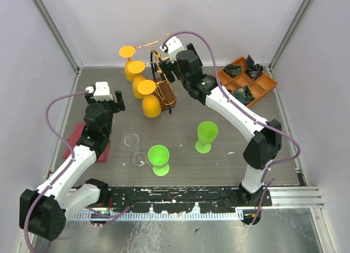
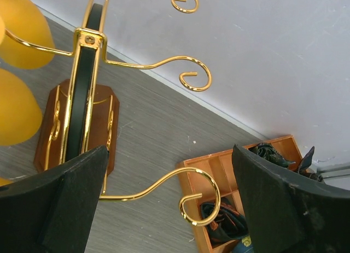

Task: Place the wine glass upside down on the wine glass rack

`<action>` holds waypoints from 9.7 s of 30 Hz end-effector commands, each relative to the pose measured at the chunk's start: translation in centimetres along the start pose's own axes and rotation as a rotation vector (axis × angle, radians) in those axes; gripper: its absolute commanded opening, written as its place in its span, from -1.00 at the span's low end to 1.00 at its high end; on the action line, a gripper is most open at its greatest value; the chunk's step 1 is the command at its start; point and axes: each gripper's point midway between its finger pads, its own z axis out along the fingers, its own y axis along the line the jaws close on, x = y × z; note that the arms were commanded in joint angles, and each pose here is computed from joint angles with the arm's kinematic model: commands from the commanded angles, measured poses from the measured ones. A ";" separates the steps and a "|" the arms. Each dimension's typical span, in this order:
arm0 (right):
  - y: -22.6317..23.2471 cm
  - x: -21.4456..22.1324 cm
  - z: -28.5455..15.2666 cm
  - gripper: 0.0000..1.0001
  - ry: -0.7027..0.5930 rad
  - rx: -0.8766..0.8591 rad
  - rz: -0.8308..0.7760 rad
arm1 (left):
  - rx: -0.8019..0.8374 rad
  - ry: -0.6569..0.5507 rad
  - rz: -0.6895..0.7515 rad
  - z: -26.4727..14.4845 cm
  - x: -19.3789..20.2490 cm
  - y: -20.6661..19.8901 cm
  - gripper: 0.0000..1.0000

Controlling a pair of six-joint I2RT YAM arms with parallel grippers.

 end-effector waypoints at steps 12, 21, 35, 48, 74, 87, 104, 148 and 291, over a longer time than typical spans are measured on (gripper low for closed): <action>-1.4 -2.4 1.3 1.00 -0.055 -0.049 0.049 | -0.113 0.070 0.088 -0.4 0.4 2.8 0.73; 0.4 -0.5 2.0 1.00 -0.009 -0.112 0.049 | -0.113 0.088 0.095 -0.3 0.4 2.8 0.73; 3.4 0.5 1.5 1.00 0.013 -0.244 0.117 | -0.112 0.087 0.103 -0.2 -0.7 2.9 0.73; 7.4 0.2 0.1 1.00 0.018 -0.339 0.155 | -0.113 0.064 0.108 -0.6 -2.6 3.2 0.73; 14.8 -3.7 -1.5 1.00 -0.055 -0.433 0.165 | -0.050 -0.048 0.154 -3.4 -11.3 3.5 0.82; 9.2 -4.0 -3.4 1.00 -0.015 -0.275 0.137 | 0.394 -0.097 0.040 -6.1 -14.8 -4.0 0.89; -7.7 -2.2 -9.2 1.00 -0.031 0.032 0.362 | 0.996 0.130 -0.062 -11.1 -12.6 -14.0 0.95; -22.1 1.9 -25.0 1.00 -0.024 0.626 0.450 | 1.066 0.457 0.253 -10.6 3.6 -37.7 0.68; -0.8 -11.9 -15.1 -0.13 -0.264 -0.772 1.532 | 0.476 -1.024 0.186 -12.6 -23.5 -20.7 -1.00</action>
